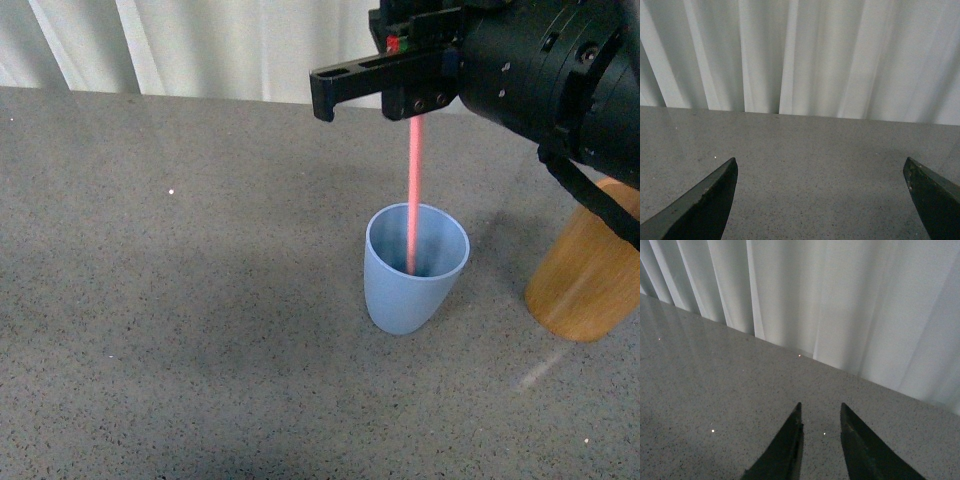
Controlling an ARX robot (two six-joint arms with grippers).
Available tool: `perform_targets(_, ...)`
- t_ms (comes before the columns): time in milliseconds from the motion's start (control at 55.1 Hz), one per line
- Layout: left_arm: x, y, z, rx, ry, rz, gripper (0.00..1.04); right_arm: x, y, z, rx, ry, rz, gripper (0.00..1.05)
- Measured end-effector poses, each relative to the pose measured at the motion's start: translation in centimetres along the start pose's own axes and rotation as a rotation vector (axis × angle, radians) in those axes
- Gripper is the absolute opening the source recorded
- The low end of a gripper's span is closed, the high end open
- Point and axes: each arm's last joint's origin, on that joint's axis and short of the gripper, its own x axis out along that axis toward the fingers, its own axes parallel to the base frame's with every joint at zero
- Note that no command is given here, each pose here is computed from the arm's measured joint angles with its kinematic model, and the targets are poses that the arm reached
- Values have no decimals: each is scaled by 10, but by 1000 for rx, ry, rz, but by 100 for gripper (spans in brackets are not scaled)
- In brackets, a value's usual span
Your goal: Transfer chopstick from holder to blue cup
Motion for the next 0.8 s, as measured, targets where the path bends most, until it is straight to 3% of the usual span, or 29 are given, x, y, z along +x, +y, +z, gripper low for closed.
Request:
perform_targets(200, 0, 0, 0, 0, 0, 0, 98, -2, 1, 2, 9, 0, -11, 57)
perform_targets(308, 0, 0, 0, 0, 0, 0, 98, -8, -1, 16, 19, -22, -23, 75)
perform_targets(399, 0, 0, 0, 0, 0, 0, 98, -25, -11, 37, 25, -64, -64, 96)
perform_targets(508, 0, 0, 0, 0, 0, 0, 98, -57, -37, 56, 39, -84, -194, 95)
perform_targets(599, 0, 0, 0, 0, 0, 0, 98, -93, -63, 58, 65, -21, -395, 95)
perform_targets(798, 0, 0, 0, 0, 0, 0, 98, -176, -86, 19, 189, 204, -638, 95)
